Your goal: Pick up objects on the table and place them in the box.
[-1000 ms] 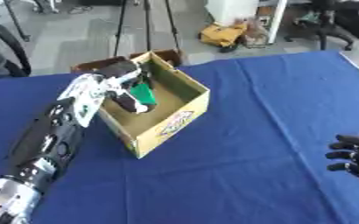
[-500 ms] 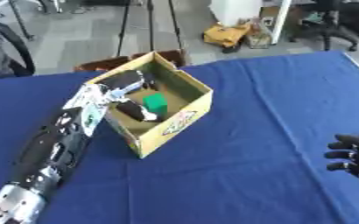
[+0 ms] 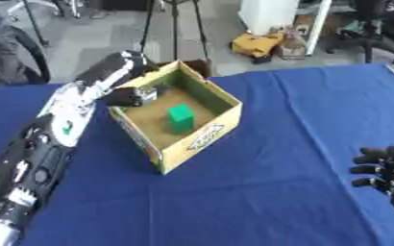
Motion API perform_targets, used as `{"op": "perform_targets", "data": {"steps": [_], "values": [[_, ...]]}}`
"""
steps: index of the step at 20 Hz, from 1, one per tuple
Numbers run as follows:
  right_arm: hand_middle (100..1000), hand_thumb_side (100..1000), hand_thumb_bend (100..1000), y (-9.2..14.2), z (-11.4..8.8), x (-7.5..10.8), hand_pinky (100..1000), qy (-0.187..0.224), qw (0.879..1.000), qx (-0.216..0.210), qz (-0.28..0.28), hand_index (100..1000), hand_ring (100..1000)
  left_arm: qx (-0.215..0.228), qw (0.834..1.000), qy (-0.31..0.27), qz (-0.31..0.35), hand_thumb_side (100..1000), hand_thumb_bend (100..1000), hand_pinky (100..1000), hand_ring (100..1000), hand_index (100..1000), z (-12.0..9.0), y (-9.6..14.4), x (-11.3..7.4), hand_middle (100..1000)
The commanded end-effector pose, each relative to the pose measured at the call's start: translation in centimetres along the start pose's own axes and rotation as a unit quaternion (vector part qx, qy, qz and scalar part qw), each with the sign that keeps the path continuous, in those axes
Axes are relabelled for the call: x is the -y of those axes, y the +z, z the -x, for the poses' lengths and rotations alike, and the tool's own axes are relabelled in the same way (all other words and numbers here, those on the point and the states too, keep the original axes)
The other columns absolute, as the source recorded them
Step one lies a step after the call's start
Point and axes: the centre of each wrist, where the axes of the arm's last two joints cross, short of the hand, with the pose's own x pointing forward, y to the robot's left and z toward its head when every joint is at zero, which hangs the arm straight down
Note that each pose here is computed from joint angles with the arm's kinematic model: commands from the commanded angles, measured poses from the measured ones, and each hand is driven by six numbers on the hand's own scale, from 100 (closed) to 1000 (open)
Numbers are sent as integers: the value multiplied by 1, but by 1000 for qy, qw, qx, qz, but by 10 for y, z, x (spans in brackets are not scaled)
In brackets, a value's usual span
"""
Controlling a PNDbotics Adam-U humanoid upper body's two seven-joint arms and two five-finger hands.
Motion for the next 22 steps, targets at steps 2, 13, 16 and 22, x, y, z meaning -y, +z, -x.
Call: {"op": "perform_targets", "data": {"steps": [2, 13, 16, 22], "values": [[681, 926, 100, 0, -7, 9, 609, 10, 1000, 8, 11, 819, 705, 16, 991, 96, -88, 908, 279, 622, 596, 752, -15, 26, -30, 623], [681, 927, 100, 4, -6, 12, 609, 7, 1000, 8, 25, 819, 708, -107, 948, 276, -117, 1000, 268, 583, 563, 737, 6, 109, 20, 595], [681, 926, 100, 4, -7, 12, 609, 7, 1000, 9, 26, 819, 709, -117, 942, 292, -117, 1000, 261, 585, 564, 740, 7, 117, 28, 597], [681, 927, 100, 5, -6, 12, 608, 5, 1000, 9, 27, 819, 709, -123, 939, 304, -104, 1000, 268, 583, 563, 741, 7, 125, 37, 596]]}}
